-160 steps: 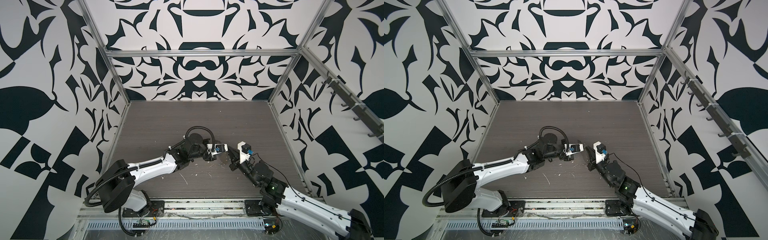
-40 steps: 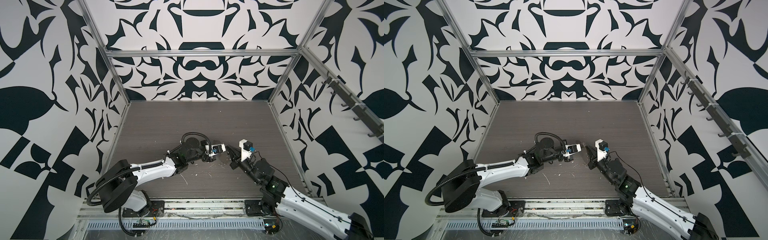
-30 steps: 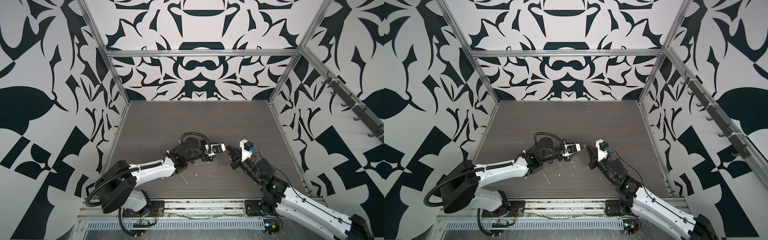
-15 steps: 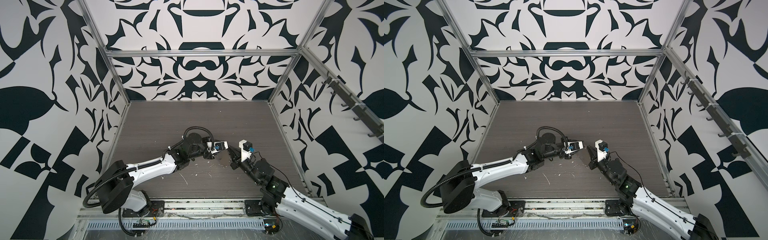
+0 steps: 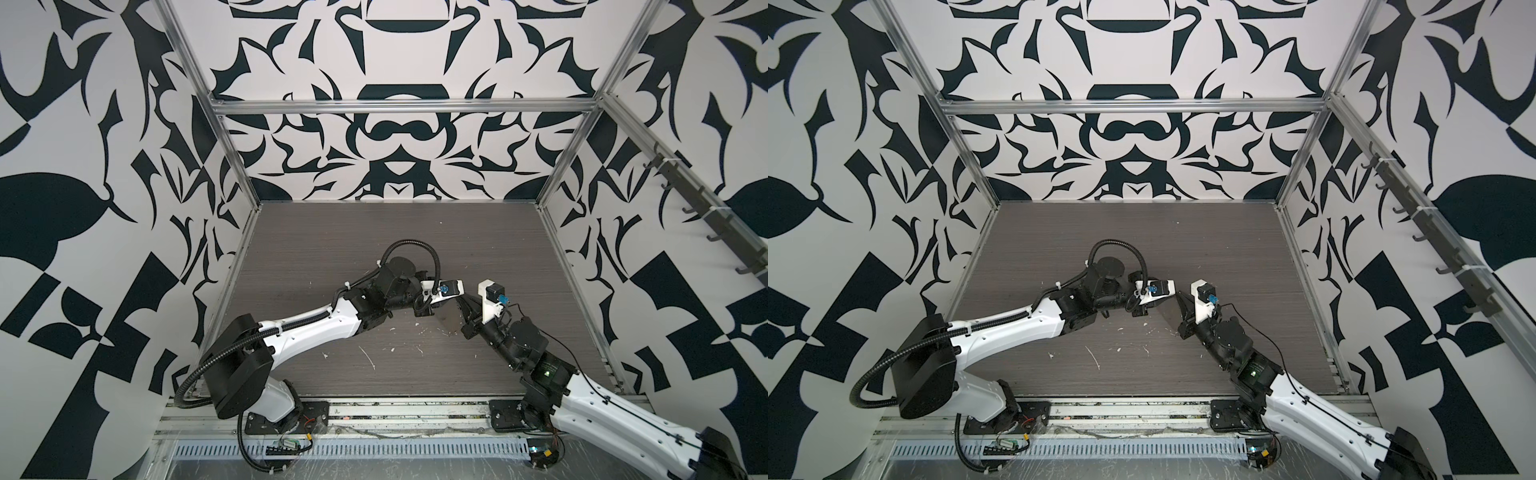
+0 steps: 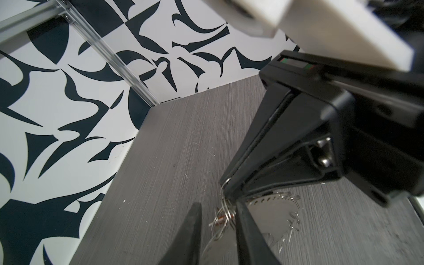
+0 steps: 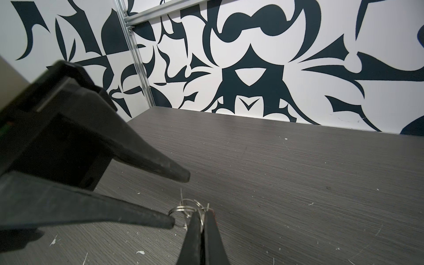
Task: Attach keys to a key ring
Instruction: Insert the key into the keyring.
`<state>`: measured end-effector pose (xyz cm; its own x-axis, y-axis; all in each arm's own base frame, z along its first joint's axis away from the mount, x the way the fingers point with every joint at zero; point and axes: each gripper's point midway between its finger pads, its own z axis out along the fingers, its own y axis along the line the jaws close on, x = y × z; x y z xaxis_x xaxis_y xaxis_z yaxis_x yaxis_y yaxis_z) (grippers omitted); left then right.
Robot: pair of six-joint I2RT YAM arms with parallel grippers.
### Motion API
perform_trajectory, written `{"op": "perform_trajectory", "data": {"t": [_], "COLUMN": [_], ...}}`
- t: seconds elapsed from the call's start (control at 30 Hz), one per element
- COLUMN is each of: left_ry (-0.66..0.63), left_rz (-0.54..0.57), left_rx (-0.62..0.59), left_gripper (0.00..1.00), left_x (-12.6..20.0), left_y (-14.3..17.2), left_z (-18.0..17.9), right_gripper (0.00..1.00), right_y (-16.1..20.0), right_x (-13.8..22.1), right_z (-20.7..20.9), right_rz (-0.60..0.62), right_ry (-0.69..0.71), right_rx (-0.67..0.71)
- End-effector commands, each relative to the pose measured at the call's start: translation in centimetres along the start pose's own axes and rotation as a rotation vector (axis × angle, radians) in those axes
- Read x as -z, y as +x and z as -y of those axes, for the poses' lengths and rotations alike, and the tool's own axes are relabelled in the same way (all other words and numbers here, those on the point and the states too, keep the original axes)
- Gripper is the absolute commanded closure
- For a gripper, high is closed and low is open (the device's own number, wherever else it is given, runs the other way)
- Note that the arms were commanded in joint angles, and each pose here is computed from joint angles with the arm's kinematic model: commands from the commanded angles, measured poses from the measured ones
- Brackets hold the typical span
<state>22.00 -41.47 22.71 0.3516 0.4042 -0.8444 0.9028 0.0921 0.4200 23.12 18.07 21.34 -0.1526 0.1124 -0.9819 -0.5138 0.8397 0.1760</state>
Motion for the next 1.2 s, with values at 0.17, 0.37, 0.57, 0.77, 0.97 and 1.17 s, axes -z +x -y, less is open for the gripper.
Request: {"op": "perform_trajectory", "data": {"t": [0.17,0.37,0.57,0.77,0.97,1.17], "left_ry": [0.031,0.03,0.014,-0.052,-0.117,-0.145], "left_rz": [-0.021,-0.016,0.005,0.079,0.248,0.365], "left_rx": [-0.002,-0.005,-0.015,-0.032,-0.04,-0.039], "left_gripper": [0.8,0.93,1.0,1.0,1.0,1.0], "left_x": [-0.3,-0.3,0.0,1.0,3.2,4.5], "left_y": [0.2,0.2,-0.1,-1.0,-3.1,-4.2], "left_z": [0.2,0.2,0.1,-0.3,-0.2,0.1], "right_gripper": [1.0,1.0,1.0,1.0,1.0,1.0], "right_y": [-2.3,-2.4,-2.2,-1.9,-1.7,-1.7], "right_x": [0.3,0.2,0.0,-0.2,-0.5,-0.7], "right_z": [-0.1,-0.2,-0.3,0.5,1.1,0.6], "right_rz": [0.088,0.089,0.087,0.086,0.081,0.08], "right_ry": [0.0,-0.008,-0.01,0.036,0.057,0.028], "right_rx": [-0.013,-0.014,-0.008,-0.034,-0.048,-0.065]}}
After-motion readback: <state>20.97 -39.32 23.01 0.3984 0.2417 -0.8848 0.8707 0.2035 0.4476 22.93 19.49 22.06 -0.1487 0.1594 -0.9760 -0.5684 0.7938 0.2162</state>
